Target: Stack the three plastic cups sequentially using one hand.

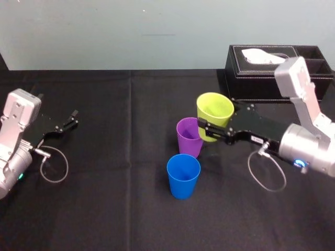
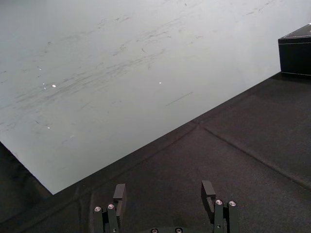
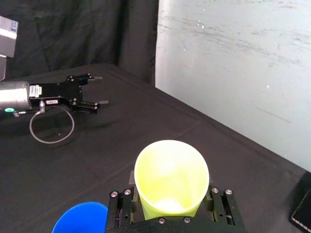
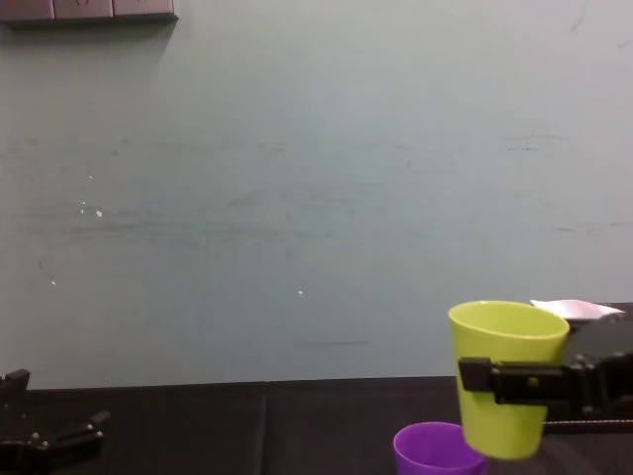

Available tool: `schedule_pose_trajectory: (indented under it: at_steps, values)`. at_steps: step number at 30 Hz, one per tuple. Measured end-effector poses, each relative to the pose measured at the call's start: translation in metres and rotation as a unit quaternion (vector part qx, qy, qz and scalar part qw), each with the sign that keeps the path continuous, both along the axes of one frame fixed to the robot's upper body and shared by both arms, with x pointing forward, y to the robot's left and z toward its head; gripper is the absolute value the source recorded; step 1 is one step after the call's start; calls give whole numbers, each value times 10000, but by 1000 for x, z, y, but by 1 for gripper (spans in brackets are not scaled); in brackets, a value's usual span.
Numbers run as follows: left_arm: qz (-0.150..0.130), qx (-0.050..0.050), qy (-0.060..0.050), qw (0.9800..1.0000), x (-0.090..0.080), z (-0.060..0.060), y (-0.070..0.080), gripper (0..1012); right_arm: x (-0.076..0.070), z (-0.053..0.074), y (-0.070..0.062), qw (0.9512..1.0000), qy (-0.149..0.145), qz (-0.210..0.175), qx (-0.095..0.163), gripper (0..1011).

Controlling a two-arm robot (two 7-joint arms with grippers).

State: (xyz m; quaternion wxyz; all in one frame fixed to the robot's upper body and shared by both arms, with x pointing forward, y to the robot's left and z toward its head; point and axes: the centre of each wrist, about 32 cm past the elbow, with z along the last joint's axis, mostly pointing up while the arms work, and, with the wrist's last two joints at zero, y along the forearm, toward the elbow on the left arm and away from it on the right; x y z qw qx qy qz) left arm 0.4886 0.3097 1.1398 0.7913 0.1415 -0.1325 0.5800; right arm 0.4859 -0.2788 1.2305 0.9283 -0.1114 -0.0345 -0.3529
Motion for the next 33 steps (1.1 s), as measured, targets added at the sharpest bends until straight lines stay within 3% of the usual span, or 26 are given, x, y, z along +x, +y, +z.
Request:
schedule_pose_trajectory:
  at_steps: [14, 33]
  values:
    - [0, 0, 0, 10000, 0, 0, 0, 1012, 27, 0, 17, 9998, 69, 142, -89, 731]
    - [0, 0, 0, 10000, 0, 0, 0, 1011, 39, -11, 25, 9995, 170, 229, -110, 731]
